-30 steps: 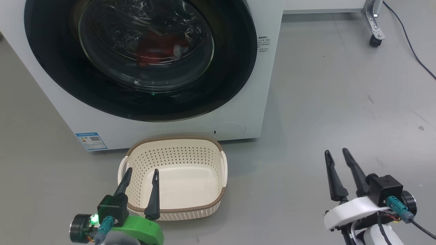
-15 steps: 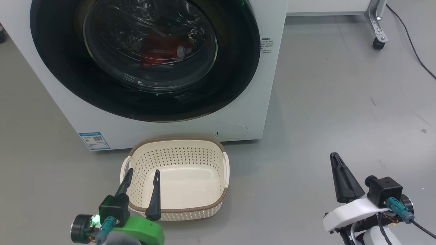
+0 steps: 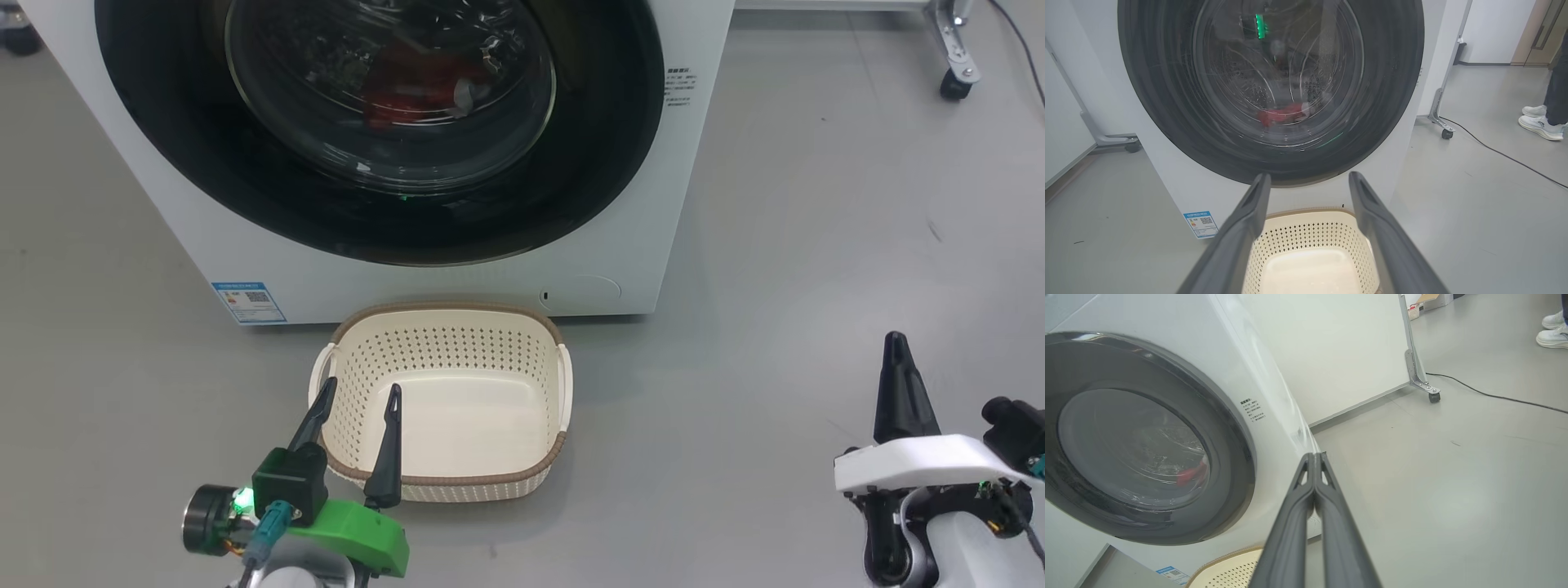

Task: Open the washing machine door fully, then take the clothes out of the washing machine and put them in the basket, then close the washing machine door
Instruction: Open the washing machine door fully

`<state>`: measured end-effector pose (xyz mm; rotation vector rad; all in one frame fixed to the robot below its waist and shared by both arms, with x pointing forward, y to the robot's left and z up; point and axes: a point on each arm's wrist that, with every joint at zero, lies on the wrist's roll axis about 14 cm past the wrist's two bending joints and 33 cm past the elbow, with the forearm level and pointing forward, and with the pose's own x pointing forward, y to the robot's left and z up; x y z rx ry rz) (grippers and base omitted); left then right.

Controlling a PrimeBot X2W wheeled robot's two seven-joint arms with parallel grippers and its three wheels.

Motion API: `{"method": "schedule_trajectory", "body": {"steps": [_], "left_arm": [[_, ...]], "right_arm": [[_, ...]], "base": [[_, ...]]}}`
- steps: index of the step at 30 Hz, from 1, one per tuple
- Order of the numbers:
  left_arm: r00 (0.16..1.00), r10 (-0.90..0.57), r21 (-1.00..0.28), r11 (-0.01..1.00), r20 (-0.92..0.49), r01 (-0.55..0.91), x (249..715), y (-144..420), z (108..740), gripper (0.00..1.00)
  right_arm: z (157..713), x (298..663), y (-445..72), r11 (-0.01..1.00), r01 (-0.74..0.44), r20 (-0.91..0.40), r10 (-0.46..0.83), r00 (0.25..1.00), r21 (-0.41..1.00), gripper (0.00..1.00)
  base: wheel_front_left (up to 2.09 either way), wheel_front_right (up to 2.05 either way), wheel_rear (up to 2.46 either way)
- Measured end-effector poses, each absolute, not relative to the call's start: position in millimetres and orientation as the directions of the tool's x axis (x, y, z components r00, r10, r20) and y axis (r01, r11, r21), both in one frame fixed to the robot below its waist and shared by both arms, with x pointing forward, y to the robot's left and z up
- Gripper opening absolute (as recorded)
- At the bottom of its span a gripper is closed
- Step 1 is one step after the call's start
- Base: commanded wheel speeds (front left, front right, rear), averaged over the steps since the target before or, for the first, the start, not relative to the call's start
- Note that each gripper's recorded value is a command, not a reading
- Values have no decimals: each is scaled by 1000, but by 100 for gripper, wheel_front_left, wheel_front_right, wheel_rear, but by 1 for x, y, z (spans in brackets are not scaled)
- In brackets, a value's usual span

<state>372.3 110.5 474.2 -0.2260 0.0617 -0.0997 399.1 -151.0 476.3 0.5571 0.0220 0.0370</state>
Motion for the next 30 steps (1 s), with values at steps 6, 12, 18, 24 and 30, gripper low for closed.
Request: {"method": "schedule_trajectory", "body": {"steps": [6,12,18,24,30], "left_arm": [[995,-88,-223,972,-49,75,378,117,474,100],[996,-80,-227,971,-39,69,388,119,476,100],[996,-80,-243,968,-32,70,399,119,477,100],[996,-81,-249,966,-31,71,412,120,476,100],[995,-84,-268,961,-45,69,423,119,469,100]], "right_arm": [[482,426,-150,741,-20,3,24,1000,672,0],[488,463,-147,531,-6,-14,34,999,847,0],[499,498,-142,351,-23,0,64,998,936,0],[511,537,-125,152,-61,38,147,988,986,0],[517,572,-116,-3,-53,53,206,977,999,0]], "base": [[0,0,0],[0,0,0],[0,0,0],[0,0,0],[0,0,0]]}}
